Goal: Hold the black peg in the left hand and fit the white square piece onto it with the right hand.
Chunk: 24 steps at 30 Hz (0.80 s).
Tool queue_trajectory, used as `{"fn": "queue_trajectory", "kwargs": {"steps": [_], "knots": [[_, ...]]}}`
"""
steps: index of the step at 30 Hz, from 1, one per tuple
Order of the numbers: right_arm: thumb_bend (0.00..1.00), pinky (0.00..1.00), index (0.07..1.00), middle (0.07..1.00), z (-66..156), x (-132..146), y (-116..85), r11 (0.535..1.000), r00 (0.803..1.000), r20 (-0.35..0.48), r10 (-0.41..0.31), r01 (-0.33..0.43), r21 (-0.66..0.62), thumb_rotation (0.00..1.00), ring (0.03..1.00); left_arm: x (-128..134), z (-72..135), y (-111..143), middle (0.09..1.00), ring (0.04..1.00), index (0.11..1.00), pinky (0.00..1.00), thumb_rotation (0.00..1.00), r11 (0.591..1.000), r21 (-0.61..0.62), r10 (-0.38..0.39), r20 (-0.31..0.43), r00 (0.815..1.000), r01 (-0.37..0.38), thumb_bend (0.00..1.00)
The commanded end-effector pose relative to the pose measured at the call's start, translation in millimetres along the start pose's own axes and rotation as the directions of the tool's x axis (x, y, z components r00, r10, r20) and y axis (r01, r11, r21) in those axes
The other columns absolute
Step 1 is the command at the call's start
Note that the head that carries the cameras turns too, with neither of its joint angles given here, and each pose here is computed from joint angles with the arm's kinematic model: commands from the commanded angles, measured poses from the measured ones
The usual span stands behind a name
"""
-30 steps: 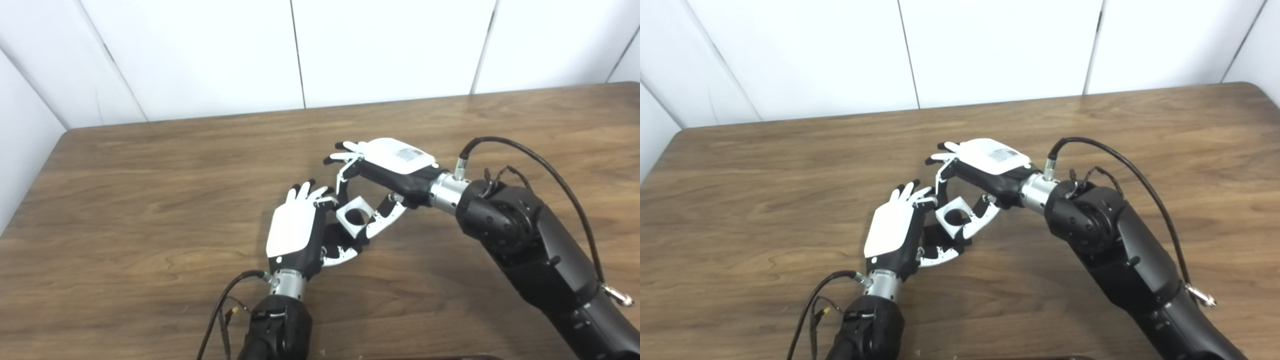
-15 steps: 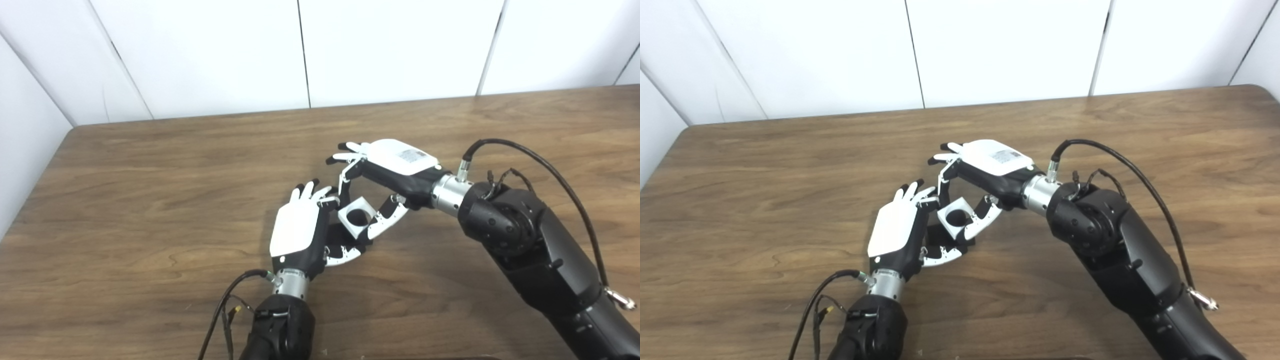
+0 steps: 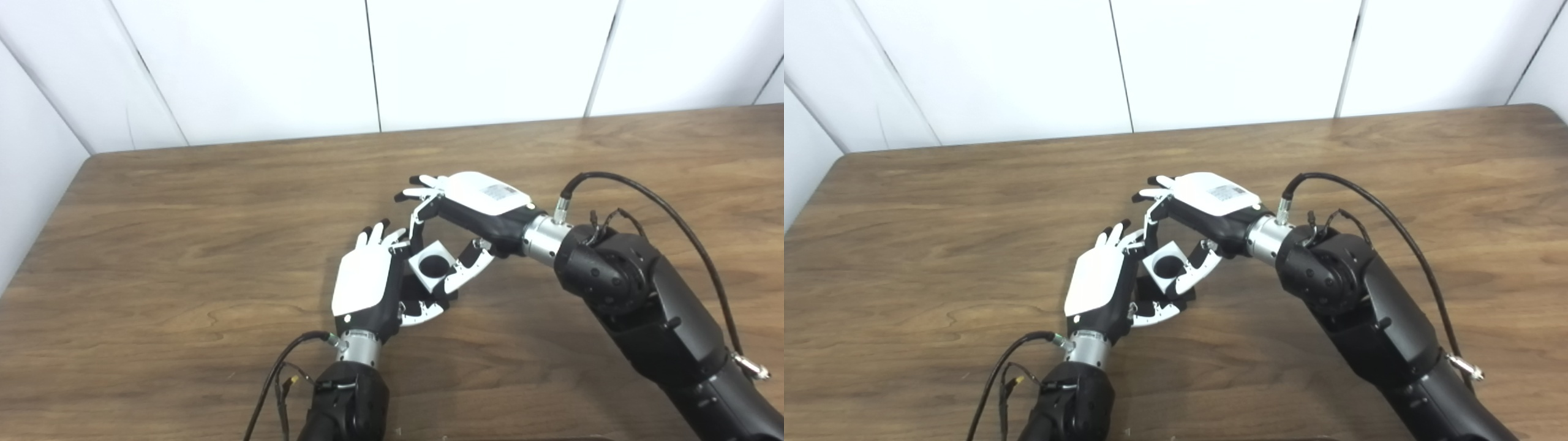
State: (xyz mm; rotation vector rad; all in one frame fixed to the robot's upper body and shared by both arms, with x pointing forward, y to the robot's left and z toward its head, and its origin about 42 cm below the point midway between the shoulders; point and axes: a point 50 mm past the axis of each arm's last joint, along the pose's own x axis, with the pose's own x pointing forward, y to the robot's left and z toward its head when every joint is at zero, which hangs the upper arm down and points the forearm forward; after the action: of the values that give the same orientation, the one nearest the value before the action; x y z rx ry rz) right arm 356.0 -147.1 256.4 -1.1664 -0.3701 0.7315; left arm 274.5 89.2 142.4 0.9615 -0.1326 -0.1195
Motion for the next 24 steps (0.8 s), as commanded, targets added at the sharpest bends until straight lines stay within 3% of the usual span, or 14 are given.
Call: {"fn": "queue_trajectory", "kwargs": {"steps": [1, 24], "knots": [[0.53, 1.00, 0.488, 0.919, 2.0, 2.2, -9.2, 0.999, 1.000, 0.013, -0.023, 0.023, -0.026, 0.14, 1.000, -2.0, 3.7, -10.0, 0.861, 0.982, 0.483, 1.00, 0.08, 0.999, -0.001, -0.039, 0.004, 0.999, 0.039, 0.52], [0.53, 1.00, 0.489, 0.916, -12.7, 2.4, -8.9, 1.000, 1.000, -0.021, -0.019, 0.019, -0.012, 0.14, 1.000, -6.5, 10.1, -11.2, 0.866, 0.990, 0.483, 1.00, 0.08, 0.999, -0.009, -0.043, 0.016, 0.999, 0.043, 0.52]]}}
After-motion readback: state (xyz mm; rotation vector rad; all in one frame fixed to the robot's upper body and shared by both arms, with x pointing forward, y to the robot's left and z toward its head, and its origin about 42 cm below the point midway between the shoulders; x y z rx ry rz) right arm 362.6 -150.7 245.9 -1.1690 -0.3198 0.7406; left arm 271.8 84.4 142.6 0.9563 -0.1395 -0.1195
